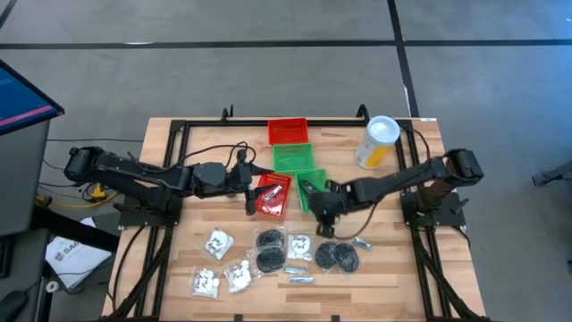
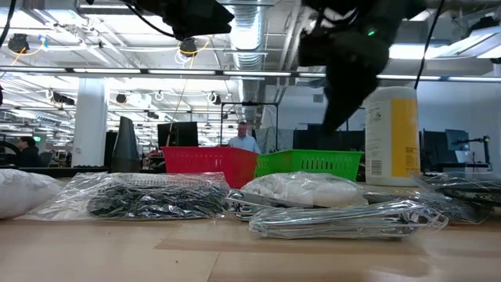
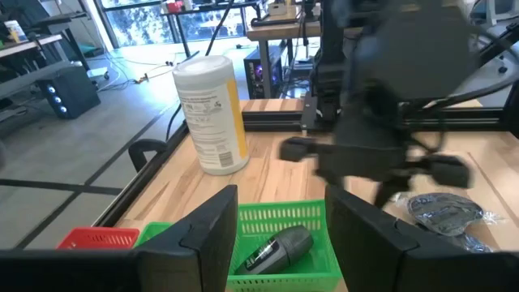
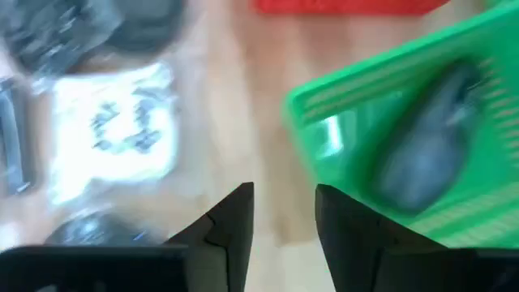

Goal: Pick & Place Travel size toiletries
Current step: Put the black hairbrush into the top red bin

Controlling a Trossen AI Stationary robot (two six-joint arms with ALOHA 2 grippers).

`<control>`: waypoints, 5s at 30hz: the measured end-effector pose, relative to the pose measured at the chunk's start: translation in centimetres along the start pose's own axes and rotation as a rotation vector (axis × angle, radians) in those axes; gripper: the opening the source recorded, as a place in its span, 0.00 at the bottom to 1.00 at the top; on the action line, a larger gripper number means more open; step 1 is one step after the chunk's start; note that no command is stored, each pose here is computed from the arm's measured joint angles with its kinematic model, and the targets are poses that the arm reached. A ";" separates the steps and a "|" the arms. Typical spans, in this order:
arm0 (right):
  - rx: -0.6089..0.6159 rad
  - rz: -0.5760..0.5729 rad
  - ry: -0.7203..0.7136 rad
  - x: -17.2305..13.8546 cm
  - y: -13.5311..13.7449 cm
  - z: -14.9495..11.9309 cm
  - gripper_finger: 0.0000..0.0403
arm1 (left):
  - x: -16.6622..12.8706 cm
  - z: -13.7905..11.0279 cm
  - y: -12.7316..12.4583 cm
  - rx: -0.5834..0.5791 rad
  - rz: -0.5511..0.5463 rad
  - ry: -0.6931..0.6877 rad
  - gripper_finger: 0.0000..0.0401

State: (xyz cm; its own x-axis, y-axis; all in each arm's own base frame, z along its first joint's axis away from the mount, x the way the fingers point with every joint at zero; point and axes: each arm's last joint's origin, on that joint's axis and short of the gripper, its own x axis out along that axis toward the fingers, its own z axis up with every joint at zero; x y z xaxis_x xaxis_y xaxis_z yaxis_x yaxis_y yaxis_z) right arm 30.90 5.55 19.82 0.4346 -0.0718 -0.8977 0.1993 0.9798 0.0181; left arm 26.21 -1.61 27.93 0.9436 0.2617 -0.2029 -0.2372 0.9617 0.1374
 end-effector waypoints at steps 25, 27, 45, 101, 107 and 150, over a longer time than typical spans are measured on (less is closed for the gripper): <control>0.123 0.058 0.113 -1.5 7.7 -5.1 0.48 | 0.0 0.0 0.0 0.000 0.004 0.000 0.44; 0.118 0.058 0.114 -1.4 7.8 -5.2 0.50 | 0.0 0.0 0.0 0.000 0.004 0.000 0.44; 0.083 0.042 0.173 2.3 8.8 -5.8 0.57 | 0.0 -0.2 0.0 -0.013 0.002 0.015 0.44; -0.252 -0.062 -0.055 -5.5 8.6 4.9 0.00 | 0.0 -0.1 0.0 -0.013 0.001 0.013 0.44; -0.300 -0.068 -0.103 -6.1 7.7 6.5 0.00 | 0.0 -0.1 0.0 -0.012 0.001 0.014 0.44; -0.504 0.167 -0.528 -12.5 6.2 14.0 0.00 | -0.1 0.1 -0.8 0.352 -0.464 -0.115 0.44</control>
State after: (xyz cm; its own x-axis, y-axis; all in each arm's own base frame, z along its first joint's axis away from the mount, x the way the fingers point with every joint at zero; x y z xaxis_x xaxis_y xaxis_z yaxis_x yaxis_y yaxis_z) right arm 38.99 9.87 37.30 0.8130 0.1295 -0.5677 -0.2773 0.9434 -0.1819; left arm 26.29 -2.43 27.90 0.9541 -0.2089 -0.2145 0.2781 0.8835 0.3770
